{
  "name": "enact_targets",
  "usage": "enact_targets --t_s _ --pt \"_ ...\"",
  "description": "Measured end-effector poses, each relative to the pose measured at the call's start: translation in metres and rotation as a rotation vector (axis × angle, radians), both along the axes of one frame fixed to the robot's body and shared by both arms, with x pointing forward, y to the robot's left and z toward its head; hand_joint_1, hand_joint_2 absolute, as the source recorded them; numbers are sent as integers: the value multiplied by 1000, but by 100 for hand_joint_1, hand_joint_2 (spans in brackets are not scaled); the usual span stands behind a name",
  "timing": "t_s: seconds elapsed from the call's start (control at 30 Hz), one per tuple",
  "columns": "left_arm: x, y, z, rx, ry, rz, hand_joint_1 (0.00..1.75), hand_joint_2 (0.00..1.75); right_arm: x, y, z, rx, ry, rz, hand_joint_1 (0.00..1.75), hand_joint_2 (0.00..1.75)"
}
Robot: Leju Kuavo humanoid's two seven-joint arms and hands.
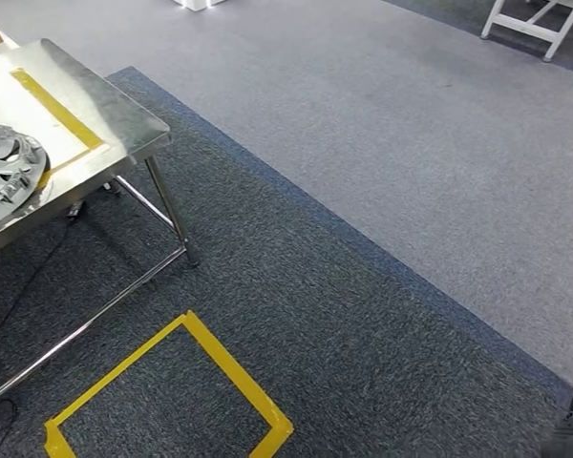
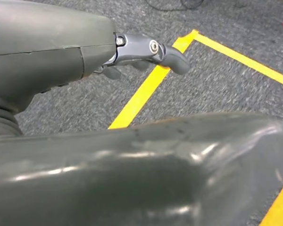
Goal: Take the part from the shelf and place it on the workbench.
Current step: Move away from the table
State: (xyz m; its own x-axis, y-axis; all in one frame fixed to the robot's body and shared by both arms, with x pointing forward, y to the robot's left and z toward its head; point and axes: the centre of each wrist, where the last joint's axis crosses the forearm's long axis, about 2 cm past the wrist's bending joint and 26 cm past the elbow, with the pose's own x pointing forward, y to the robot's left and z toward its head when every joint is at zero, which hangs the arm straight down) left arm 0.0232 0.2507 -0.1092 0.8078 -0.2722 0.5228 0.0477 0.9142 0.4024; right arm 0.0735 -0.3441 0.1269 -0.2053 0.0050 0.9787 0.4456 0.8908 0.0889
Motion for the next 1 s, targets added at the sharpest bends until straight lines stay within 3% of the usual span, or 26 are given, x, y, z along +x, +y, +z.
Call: enact_targets --t_s 1.0 --pt "-1 -5 0 -9 1 -3 0 0 -1 1 0 7 14 -4 0 0"
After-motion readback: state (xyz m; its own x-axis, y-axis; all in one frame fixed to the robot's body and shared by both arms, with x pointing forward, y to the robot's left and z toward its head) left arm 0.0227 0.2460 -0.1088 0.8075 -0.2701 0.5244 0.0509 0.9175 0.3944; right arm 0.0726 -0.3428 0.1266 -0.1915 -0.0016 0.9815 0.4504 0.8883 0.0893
